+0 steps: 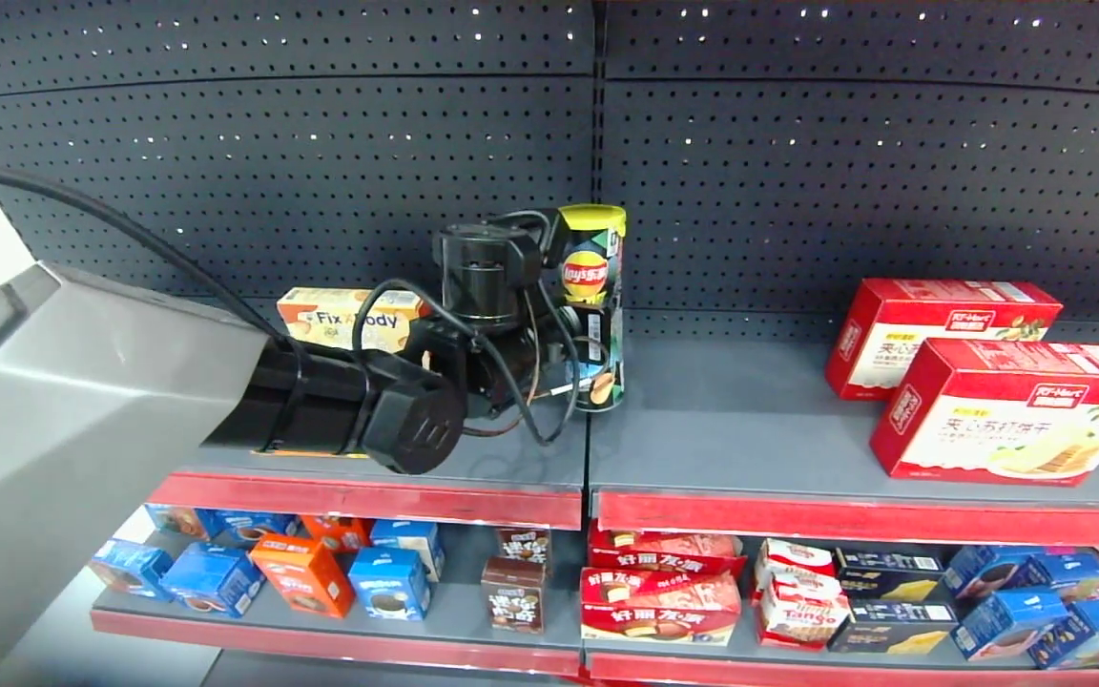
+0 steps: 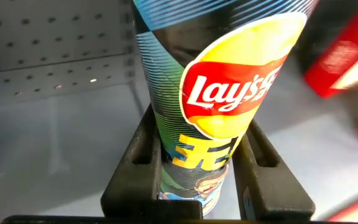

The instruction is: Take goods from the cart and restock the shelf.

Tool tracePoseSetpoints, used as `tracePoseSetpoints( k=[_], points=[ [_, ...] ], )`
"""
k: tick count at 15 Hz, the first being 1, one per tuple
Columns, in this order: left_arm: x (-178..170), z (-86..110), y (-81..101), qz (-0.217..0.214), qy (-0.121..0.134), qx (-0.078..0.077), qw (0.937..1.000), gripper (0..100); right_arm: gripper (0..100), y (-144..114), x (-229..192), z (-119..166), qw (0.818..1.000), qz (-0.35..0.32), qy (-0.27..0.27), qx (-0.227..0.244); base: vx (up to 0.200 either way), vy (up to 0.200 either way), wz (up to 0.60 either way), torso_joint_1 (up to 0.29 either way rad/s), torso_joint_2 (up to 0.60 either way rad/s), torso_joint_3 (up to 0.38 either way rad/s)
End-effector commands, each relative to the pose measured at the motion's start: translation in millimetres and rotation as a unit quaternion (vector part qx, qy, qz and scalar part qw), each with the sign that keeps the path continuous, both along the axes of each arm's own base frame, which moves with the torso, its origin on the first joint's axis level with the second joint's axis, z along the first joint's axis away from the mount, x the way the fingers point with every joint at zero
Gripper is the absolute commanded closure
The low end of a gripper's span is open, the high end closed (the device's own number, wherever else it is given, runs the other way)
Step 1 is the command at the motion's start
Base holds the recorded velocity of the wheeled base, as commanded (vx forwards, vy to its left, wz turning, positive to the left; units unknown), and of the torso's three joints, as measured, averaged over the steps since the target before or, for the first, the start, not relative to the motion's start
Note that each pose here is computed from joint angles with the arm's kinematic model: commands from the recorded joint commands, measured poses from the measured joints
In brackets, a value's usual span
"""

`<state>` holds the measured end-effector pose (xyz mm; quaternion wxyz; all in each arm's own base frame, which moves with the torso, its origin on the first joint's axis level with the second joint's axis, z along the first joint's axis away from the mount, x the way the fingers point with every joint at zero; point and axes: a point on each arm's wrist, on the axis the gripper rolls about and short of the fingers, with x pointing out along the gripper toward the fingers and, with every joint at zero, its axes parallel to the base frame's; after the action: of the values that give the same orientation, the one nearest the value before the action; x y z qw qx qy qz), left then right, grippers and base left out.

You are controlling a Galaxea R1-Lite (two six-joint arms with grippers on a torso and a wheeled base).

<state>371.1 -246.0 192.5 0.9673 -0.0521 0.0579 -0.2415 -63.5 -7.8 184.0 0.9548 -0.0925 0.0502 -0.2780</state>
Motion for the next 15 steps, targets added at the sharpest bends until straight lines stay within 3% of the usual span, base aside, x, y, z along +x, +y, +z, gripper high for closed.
tracePoseSetpoints(
  k=[1, 5, 10, 15],
  points=[
    [-17, 11.6, -4.7, -0.015, -0.006, -0.004, 0.9999, 100, 100, 0, 0, 0, 1.0, 0.001, 0.0, 0.0, 0.0, 0.0, 0.0, 0.0, 0.0, 0.0],
    [-36, 3.6, -16.3, -0.028, 0.009, 0.008, 0.9995, 100, 100, 0, 0, -1, 1.0, 0.001, 0.0, 0.0, 0.0, 0.0, 0.0, 0.0, 0.0, 0.0],
    [-37, -3.6, -14.9, -0.011, 0.02, 0.014, 0.9996, 100, 100, 0, 1, -2, 1.0, 0.002, 0.004, 0.0, 0.0, 0.0, 0.0, 0.0, 0.0, 0.0],
    [-40, -20.3, -11.4, -0.004, 0.041, 0.031, 0.9987, 100, 100, 0, 1, -3, 1.0, 0.003, 0.006, 0.0, 0.0, 0.0, 0.0, 0.0, 0.0, 0.0]
  ],
)
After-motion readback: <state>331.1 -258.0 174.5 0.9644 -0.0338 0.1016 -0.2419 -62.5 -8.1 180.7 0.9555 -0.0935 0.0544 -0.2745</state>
